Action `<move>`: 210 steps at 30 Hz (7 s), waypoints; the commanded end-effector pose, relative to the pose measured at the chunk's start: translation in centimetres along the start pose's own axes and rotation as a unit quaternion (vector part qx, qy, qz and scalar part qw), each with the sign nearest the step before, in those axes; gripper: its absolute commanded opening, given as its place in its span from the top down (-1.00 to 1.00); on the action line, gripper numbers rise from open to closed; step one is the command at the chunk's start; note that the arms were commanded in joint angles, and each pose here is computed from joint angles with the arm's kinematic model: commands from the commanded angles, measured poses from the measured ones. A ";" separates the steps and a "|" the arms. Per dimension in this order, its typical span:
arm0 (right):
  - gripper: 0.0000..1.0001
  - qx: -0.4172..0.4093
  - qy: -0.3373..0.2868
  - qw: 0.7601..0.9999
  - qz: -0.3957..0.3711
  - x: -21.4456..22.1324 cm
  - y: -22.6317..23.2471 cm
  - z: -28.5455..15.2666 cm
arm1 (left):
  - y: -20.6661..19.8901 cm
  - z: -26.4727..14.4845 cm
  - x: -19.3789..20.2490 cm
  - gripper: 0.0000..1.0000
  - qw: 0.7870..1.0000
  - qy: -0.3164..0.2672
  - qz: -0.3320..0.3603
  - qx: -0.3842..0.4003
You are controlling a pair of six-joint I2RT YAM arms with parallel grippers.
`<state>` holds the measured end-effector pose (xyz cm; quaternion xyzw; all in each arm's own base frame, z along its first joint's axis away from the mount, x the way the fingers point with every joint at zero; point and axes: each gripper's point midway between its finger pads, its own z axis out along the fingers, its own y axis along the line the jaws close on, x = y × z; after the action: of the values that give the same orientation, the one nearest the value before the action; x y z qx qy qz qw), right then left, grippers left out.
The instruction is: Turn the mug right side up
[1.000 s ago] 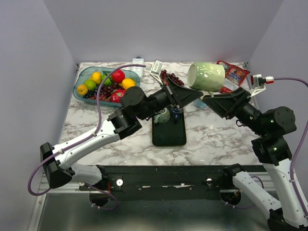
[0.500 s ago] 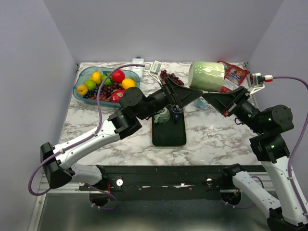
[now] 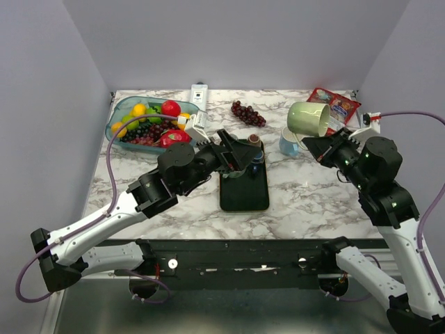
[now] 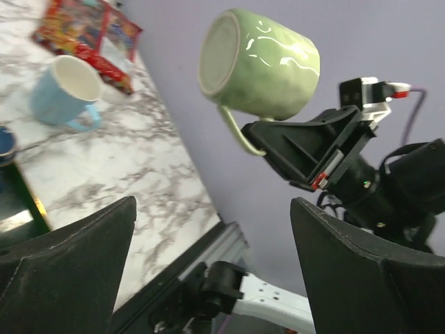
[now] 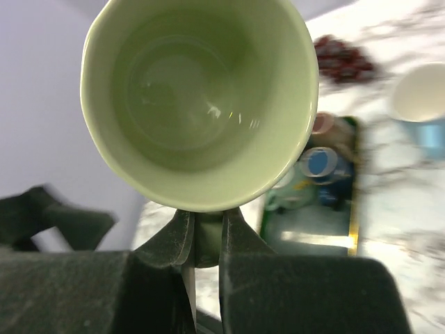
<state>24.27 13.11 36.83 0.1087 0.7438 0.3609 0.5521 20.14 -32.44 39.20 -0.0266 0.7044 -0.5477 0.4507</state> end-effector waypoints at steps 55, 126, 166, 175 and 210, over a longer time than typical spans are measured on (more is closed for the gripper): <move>-0.09 0.463 0.198 0.841 -0.196 8.5 -30.5 11.0 | 27.7 0.3 2.1 -0.98 0.906 0.200 0.187 -0.323; -0.57 0.321 0.182 0.929 -0.038 10.7 -19.3 0.0 | 34.7 6.6 10.0 0.61 0.801 0.359 0.364 -0.310; -0.69 -0.309 0.040 0.949 -0.049 1.3 8.1 -1.7 | -7.5 2.8 -5.6 1.00 0.974 -0.014 0.043 0.223; -0.61 -0.327 0.012 0.943 -0.055 -1.5 11.1 -1.1 | -9.7 3.8 -4.8 1.00 0.969 -0.010 0.031 0.247; 0.99 -0.332 0.013 0.942 0.041 -3.0 12.2 1.2 | -8.3 4.8 -2.9 -0.11 0.973 -0.007 0.050 0.223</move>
<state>23.24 21.29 45.40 -0.0715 0.6024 0.6161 0.5024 23.16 -37.58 47.26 0.0719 0.5682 -0.6642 0.4805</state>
